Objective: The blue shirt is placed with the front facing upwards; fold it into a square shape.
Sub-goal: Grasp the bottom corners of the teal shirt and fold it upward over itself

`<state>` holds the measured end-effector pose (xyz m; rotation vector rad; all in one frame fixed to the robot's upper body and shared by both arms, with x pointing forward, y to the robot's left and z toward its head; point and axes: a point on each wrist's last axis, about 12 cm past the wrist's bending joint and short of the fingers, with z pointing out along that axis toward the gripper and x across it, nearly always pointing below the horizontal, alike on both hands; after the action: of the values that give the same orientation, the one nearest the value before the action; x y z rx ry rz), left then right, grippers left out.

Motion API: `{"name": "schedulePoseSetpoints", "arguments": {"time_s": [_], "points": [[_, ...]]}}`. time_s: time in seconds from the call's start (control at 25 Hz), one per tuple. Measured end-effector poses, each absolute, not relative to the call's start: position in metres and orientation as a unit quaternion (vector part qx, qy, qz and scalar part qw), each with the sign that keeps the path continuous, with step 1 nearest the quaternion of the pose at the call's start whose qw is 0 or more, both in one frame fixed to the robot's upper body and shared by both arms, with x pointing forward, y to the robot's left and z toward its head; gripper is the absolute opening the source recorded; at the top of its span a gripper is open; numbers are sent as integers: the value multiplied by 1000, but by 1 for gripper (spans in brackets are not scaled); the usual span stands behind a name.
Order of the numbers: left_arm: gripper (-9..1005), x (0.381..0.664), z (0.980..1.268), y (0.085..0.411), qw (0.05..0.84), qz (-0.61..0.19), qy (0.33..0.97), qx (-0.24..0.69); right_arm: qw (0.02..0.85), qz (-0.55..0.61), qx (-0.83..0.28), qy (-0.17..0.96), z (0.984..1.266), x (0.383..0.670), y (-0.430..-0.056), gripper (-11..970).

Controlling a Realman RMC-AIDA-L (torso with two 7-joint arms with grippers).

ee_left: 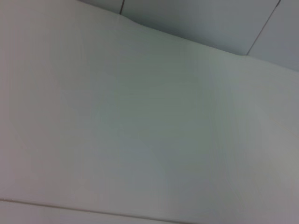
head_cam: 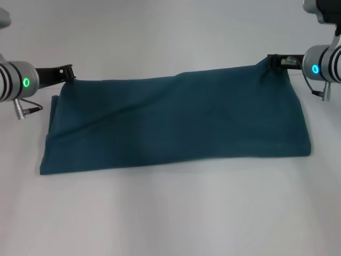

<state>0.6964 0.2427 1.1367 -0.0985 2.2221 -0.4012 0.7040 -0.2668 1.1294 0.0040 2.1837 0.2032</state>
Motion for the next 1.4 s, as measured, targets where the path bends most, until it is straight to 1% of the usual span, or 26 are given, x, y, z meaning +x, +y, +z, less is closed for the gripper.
{"name": "schedulePoseSetpoints", "arguments": {"time_s": [0.52,1.16,1.4], "points": [[7,696,1130,239,441,-147,884,-48,470,63,-18,880,1132,712,-252,36],[6,698,1130,240,449,-141,881,-52,471,56,-27,880,1133,713,-251,36],[7,698,1131,234,451,-142,881,-40,467,38,-65,881,1136,715,-248,35]]}}
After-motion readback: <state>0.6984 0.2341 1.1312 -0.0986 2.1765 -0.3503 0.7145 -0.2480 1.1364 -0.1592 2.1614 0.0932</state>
